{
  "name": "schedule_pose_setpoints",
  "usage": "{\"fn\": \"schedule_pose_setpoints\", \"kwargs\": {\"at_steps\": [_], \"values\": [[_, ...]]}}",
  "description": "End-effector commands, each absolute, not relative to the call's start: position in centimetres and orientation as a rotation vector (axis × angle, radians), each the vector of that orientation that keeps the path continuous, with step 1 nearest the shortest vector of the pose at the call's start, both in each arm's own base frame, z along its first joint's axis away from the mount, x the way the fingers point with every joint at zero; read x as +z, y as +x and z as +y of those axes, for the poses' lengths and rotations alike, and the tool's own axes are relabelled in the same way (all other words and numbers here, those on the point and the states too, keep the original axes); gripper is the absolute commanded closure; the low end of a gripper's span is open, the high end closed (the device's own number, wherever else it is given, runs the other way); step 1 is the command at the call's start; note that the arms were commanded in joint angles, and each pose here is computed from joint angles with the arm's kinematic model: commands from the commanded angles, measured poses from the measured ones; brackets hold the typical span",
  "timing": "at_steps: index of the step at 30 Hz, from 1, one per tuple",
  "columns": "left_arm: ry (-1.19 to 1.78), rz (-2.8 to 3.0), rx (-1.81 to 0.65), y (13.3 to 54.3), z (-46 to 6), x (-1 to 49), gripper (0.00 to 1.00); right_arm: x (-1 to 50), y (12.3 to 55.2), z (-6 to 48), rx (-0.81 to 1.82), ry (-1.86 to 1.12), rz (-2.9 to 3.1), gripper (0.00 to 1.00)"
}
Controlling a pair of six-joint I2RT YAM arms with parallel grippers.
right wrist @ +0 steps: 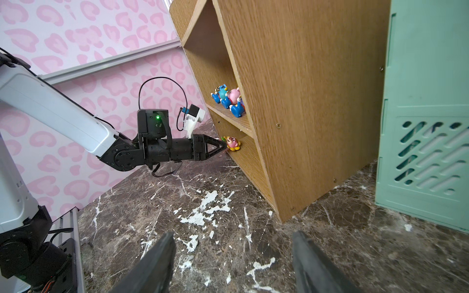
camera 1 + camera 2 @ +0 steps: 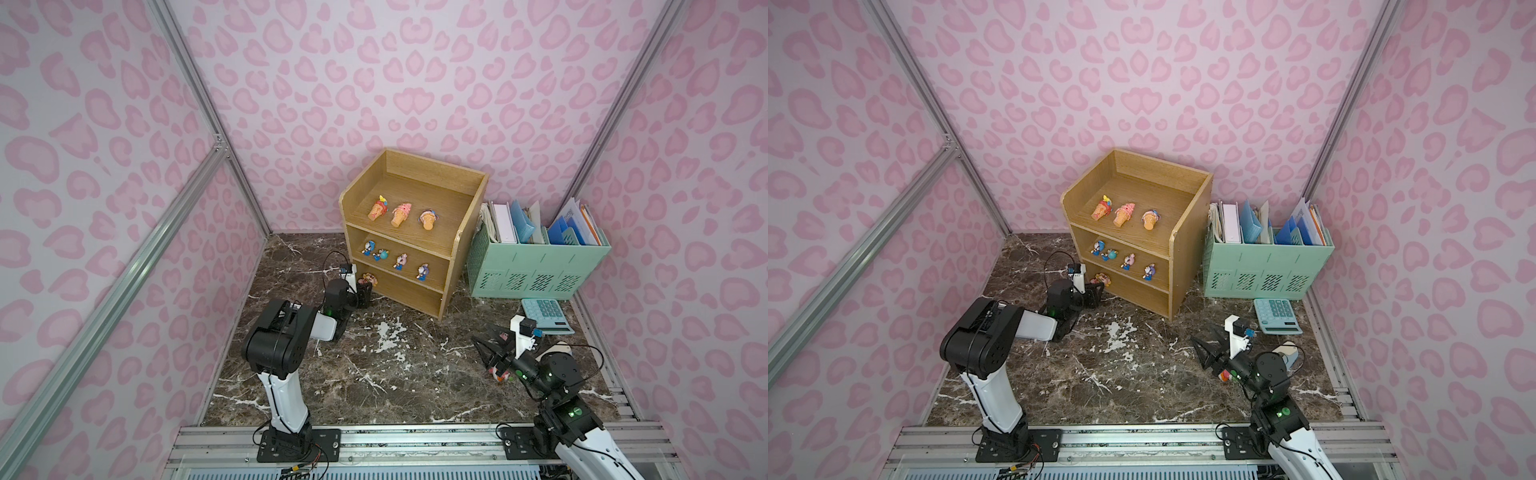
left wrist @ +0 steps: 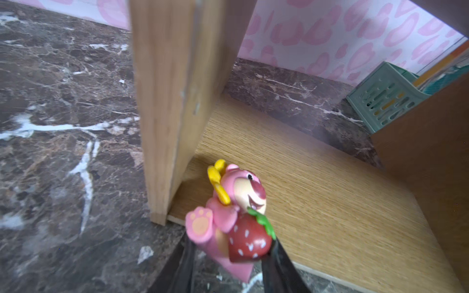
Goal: Organize plastic toys on shelves
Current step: Place the plastic toy on the shelf.
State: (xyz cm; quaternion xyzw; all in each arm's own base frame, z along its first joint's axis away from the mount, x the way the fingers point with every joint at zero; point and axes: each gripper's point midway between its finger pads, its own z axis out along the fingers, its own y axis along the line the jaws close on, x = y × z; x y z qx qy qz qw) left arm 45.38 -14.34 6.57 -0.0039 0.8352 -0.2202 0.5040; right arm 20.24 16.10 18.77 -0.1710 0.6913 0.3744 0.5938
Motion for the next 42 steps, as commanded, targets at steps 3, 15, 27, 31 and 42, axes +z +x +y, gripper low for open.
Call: {"fn": "schedule_pose_setpoints", "kwargs": {"at_steps": [3, 15, 27, 31, 42], "values": [[-0.052, 2.063, -0.536, 45.8, -14.3, 6.0, 0.59, 19.1, 20.1, 16.1, 0.872, -0.405, 1.598, 0.26], [-0.072, 2.122, -0.543, 46.3, -14.5, 4.6, 0.48, 19.2, 20.0, 16.0, 0.872, -0.401, 1.594, 0.26], [-0.078, 2.109, -0.537, 45.8, -13.9, 5.6, 0.30, 19.1, 20.0, 16.1, 0.874, -0.404, 1.594, 0.26], [-0.067, 2.103, -0.542, 45.2, -13.7, 6.0, 0.24, 19.2, 20.0, 16.1, 0.874, -0.405, 1.592, 0.26], [-0.206, 2.014, -0.637, 41.9, -11.7, 9.8, 0.24, 19.2, 20.0, 16.1, 0.874, -0.406, 1.590, 0.26]]}}
